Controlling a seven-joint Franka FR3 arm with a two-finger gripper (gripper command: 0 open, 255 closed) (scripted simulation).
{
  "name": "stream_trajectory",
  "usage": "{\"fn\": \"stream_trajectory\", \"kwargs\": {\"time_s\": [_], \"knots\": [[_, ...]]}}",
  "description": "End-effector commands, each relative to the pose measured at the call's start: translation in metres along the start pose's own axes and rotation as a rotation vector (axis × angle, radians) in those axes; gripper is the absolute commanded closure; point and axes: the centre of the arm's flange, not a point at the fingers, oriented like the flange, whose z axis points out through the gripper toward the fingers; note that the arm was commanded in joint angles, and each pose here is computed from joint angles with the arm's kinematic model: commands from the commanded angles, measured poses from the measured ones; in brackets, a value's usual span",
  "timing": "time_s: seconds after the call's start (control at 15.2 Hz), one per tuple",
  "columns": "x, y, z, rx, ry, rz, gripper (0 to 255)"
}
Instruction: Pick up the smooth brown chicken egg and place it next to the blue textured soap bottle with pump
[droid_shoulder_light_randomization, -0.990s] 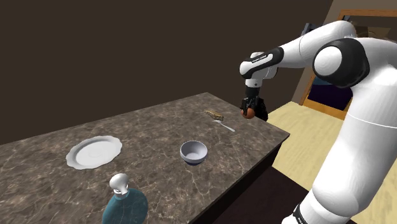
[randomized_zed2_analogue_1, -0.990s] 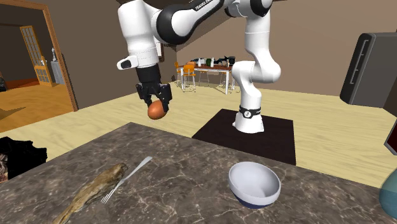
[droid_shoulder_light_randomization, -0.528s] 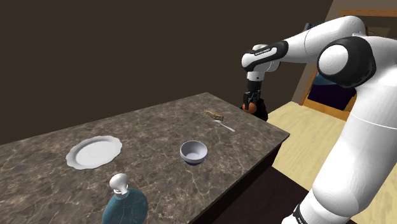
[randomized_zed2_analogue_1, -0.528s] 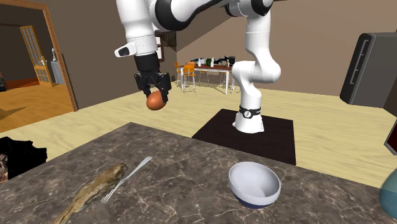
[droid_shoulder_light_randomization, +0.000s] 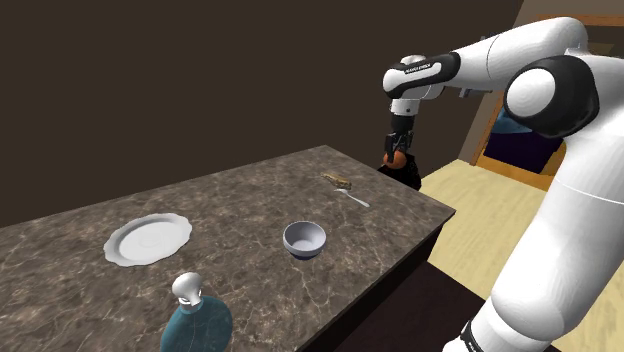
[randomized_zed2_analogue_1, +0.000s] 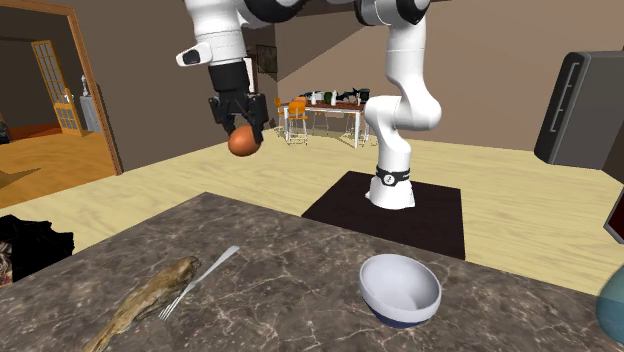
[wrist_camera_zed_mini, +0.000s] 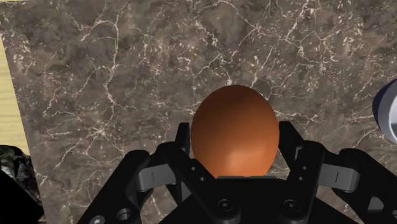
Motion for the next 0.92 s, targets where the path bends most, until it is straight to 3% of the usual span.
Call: {"fn": "stream_trajectory", "kwargs": {"time_s": [0.0, 0.86], "knots": [[-0.001, 0.001, -0.012, 0.000, 0.000, 0.000, 255], [-0.011, -0.004, -0.080, 0.000, 0.000, 0.000, 255]]}}
